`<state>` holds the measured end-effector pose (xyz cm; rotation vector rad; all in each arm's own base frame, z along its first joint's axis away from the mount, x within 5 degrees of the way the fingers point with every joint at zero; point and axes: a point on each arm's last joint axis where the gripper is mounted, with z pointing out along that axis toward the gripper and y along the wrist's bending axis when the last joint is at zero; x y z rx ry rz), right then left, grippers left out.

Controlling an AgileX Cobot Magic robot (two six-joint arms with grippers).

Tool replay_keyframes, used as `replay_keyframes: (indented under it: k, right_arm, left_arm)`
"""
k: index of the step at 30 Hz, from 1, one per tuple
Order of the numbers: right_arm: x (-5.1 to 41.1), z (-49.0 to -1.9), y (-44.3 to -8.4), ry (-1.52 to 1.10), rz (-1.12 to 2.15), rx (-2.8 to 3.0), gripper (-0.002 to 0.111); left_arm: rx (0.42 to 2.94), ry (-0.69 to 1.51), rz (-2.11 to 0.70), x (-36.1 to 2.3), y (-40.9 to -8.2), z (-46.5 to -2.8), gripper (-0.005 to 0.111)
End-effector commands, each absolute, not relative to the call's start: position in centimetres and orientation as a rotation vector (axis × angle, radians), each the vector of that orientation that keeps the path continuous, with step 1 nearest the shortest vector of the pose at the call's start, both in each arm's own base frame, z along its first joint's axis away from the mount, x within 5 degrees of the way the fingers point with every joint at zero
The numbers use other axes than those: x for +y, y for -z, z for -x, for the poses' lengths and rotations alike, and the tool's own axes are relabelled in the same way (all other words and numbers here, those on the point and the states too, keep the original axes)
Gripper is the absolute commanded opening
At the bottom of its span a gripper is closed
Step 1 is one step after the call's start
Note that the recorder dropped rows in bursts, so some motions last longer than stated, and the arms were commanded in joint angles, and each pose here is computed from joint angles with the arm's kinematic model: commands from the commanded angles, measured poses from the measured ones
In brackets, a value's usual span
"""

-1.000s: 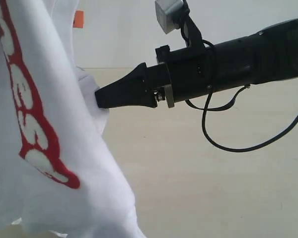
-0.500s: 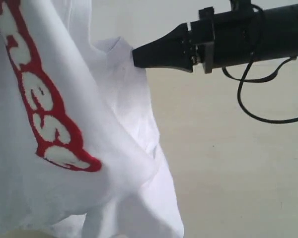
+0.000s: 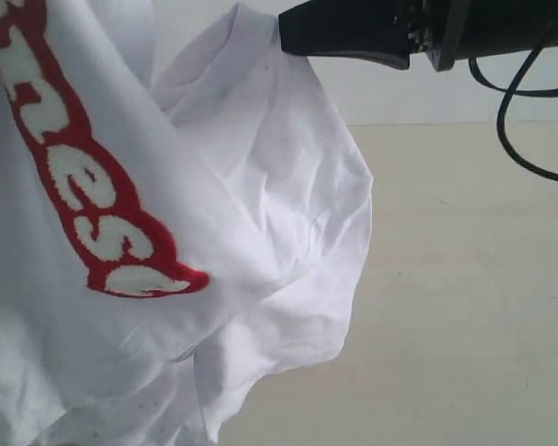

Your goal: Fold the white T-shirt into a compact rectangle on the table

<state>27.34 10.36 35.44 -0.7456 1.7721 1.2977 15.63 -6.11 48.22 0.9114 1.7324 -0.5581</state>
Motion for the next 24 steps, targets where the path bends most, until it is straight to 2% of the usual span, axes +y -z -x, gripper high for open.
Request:
replay_keyframes:
  k: [1, 7, 16, 21, 22, 24]
  right_arm:
    - [10.1, -26.6, -37.4, -1.269, 0.764, 1.747, 0.000]
    - [10.1, -26.4, -38.3, -1.261, 0.765, 1.754, 0.000]
    - [10.0, -26.4, -38.1, -1.249, 0.775, 1.780, 0.000]
    - [9.9, -26.5, -37.3, -1.221, 0.794, 1.855, 0.000]
    - [9.9, -26.6, -36.9, -1.212, 0.799, 1.887, 0.002]
    - [9.8, -27.1, -35.9, -1.201, 0.806, 1.940, 0.015]
  left_arm:
    - [1.735, 0.558, -0.902, -6.1, -48.3, -15.4, 0.005]
    - [1.734, 0.558, -0.901, -6.1, -48.3, -15.4, 0.005]
    - [1.801, 0.522, -0.874, -5.8, -47.8, -15.6, 0.005]
    - [1.762, 0.572, -0.873, -6.1, -48.2, -15.5, 0.005]
    - [1.755, 0.568, -0.880, -6.1, -48.2, -15.5, 0.005]
    - [1.748, 0.561, -0.890, -6.1, -48.2, -15.5, 0.005]
